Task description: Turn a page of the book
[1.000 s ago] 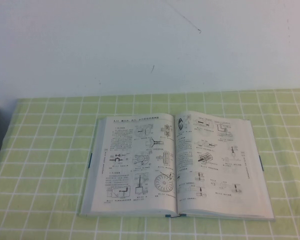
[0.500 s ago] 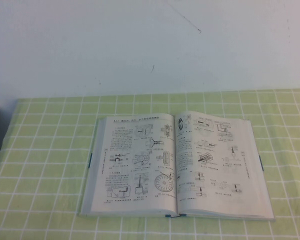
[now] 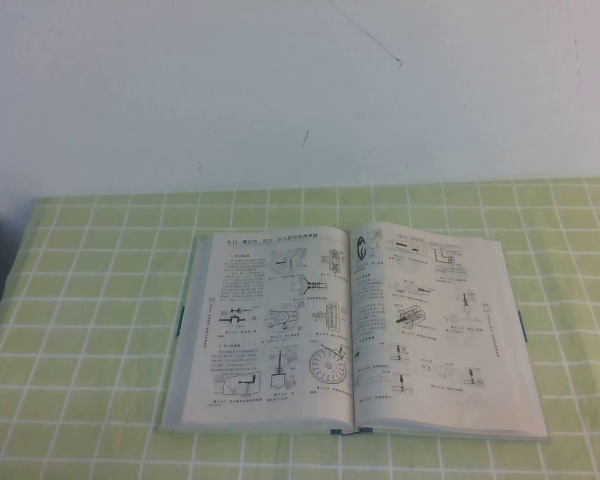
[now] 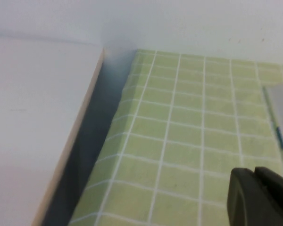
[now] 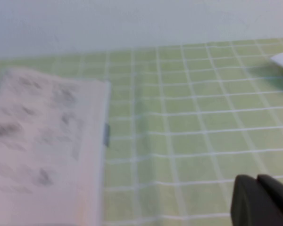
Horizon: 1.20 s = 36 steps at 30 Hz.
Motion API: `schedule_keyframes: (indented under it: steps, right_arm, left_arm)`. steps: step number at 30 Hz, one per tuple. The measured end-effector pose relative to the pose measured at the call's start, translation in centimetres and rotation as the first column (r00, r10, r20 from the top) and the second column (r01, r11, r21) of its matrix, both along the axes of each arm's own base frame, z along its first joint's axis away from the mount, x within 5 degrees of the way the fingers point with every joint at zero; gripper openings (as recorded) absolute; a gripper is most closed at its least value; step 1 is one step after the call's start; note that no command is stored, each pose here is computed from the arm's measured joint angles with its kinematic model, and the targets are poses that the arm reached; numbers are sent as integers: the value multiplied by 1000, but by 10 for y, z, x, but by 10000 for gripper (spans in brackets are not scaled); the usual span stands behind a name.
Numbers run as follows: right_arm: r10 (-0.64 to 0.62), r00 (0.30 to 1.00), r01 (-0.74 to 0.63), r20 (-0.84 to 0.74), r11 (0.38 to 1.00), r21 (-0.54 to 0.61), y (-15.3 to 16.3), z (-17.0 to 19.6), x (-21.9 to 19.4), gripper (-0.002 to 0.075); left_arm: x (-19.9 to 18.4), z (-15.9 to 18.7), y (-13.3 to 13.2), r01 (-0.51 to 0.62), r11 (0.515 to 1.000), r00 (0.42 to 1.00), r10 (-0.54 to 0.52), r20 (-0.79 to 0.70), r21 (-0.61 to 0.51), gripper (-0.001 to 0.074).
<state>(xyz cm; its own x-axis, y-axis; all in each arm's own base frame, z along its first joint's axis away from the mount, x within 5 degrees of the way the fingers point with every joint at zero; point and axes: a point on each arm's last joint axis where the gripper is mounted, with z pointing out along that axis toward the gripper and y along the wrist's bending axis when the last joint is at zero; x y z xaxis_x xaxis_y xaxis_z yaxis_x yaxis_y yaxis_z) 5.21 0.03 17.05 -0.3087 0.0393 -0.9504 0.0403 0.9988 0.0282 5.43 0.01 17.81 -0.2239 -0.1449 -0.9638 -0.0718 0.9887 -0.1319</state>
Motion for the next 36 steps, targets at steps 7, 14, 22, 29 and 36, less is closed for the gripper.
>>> schedule_keyframes:
  steps: [7, 14, 22, 29, 36]
  right_arm:
    - [-93, 991, 0, 97, 720, 694, 12, 14, 3, -3]
    - [-86, 987, -26, 135, 748, 663, 12, 16, 4, -3]
    - [-74, 983, -40, 166, 804, 593, 11, 18, 4, -3]
    - [0, 981, -89, 193, 887, 453, 13, 34, 3, -3]
    - [191, 980, -191, -51, 981, 23, 14, 89, 33, -3]
  left_arm:
    - [2, 22, 0, 10, 792, 966, 151, 211, -611, -4]
    - [2, 28, 6, 40, 583, 935, 264, 236, -811, -4]
    - [2, 28, 7, 44, 557, 930, 280, 237, -829, -4]
    - [2, 30, 5, 45, 592, 937, 255, 240, -805, -4]
    - [20, 90, -10, 76, 880, 991, -14, 134, -469, -4]
